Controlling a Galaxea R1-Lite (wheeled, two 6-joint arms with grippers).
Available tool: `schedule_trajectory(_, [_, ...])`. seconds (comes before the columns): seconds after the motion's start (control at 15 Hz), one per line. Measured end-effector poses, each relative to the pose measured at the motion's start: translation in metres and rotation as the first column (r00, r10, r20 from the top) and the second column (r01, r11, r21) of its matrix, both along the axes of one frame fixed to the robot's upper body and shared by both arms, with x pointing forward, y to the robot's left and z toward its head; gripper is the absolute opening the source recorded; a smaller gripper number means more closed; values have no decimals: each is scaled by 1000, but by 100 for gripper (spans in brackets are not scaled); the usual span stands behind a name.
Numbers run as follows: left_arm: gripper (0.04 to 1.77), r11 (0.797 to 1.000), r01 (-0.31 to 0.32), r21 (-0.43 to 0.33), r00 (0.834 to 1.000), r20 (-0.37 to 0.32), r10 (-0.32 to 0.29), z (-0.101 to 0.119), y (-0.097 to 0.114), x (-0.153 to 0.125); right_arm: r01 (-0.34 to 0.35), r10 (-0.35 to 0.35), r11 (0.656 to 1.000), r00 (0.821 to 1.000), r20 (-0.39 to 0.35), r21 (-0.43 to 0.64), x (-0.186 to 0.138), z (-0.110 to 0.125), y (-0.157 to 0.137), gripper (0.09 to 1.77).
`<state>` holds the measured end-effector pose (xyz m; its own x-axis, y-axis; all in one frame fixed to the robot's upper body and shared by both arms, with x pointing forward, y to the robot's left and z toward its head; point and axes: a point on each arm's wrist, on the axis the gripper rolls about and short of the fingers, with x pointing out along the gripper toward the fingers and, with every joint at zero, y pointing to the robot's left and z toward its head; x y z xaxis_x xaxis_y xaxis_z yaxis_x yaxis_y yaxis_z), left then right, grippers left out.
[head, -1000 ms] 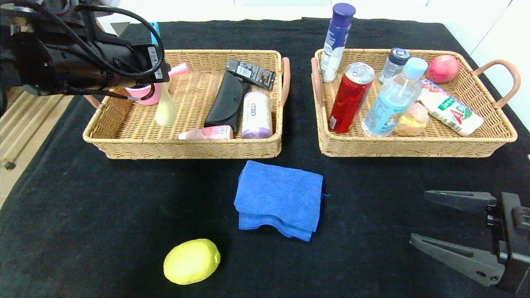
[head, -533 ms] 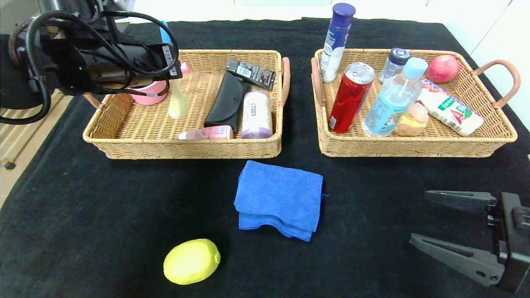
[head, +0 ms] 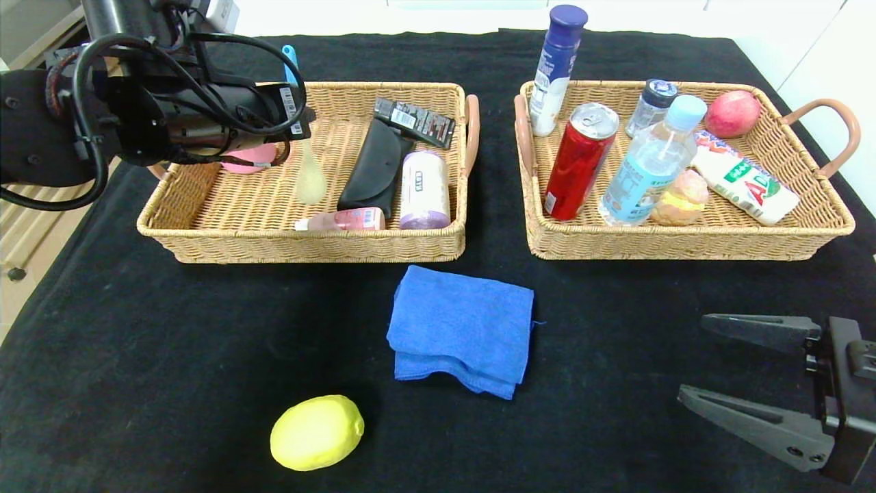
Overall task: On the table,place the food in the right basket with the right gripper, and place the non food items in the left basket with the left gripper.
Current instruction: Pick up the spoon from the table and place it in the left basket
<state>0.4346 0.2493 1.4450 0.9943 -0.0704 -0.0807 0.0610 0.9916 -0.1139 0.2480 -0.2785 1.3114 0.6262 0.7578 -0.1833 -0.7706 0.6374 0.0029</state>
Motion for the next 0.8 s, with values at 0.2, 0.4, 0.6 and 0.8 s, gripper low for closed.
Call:
schedule_trajectory(0.2, [110,1000,1,1,1000,-5,-1,-1,0,-1,5,-5,1000,1000,3,-2,0,0,-1,171])
schedule_trajectory(0.4, [130,1000,3,1,1000,-5,-3,-1,0,-1,6,-6,1000,1000,4,-4,1,0,-1,171])
schedule_trajectory(0.6, [143,1000,5,1,1000,-7,-5,-1,0,-1,6,-6,1000,1000,3,-4,1,0,-1,171])
schedule_trajectory(0.8, [152,1000,-2,3,1000,-11,2,-3,0,-1,7,-7,1000,1000,2,-5,1,-1,-1,171])
